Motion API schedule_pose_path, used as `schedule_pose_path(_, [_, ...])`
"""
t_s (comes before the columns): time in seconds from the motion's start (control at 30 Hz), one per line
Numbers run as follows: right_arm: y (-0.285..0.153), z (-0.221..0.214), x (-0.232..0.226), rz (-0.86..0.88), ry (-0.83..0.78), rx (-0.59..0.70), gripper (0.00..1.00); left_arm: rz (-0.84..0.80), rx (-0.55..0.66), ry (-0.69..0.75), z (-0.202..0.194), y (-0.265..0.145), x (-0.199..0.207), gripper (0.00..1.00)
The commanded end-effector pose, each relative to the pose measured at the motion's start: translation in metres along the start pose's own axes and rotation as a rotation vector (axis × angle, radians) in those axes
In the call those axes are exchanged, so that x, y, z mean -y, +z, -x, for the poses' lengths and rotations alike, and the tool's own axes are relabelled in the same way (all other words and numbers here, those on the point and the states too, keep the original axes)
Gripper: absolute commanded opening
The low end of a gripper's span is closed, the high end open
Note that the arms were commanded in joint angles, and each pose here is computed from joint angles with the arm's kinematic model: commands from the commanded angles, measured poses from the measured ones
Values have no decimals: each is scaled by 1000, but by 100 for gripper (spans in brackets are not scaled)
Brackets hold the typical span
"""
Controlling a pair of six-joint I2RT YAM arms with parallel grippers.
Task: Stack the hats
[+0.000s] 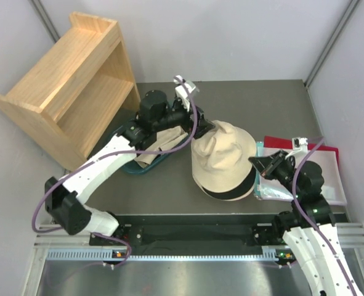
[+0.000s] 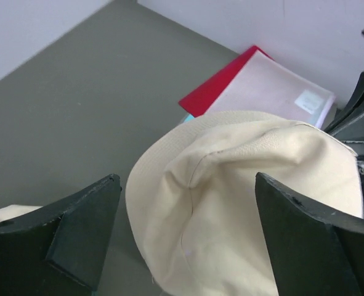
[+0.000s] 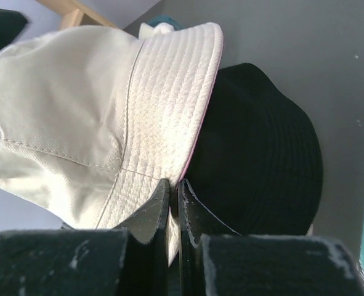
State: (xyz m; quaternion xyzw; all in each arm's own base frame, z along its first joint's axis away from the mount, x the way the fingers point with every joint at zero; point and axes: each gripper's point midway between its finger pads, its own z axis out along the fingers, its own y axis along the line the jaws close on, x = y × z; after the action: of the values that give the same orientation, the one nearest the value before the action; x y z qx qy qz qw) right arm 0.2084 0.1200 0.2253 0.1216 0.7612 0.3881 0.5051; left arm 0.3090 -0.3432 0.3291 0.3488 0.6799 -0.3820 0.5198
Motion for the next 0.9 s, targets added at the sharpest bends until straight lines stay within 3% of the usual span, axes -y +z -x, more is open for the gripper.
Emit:
schedule_pose_path(0.0, [-12, 7, 11, -85, -36, 31, 0, 134, 224, -20, 61, -40, -1, 99])
schedule_pose_path(0.1, [-14, 1, 21, -119, -29, 25, 0, 222, 239, -89, 42, -56, -11, 99])
schedule_pose_path(0.2, [-15, -2, 25, -132, -22, 29, 0, 169, 283, -112, 41, -70, 5, 99])
schedule_pose_path(0.5, [-14, -4, 31, -150, -28, 27, 4, -67, 98, -174, -66, -57, 69, 93])
schedule_pose_path(0.87, [-18, 15, 9, -106, -63, 56, 49, -115, 20, -257, -118, -44, 89, 92])
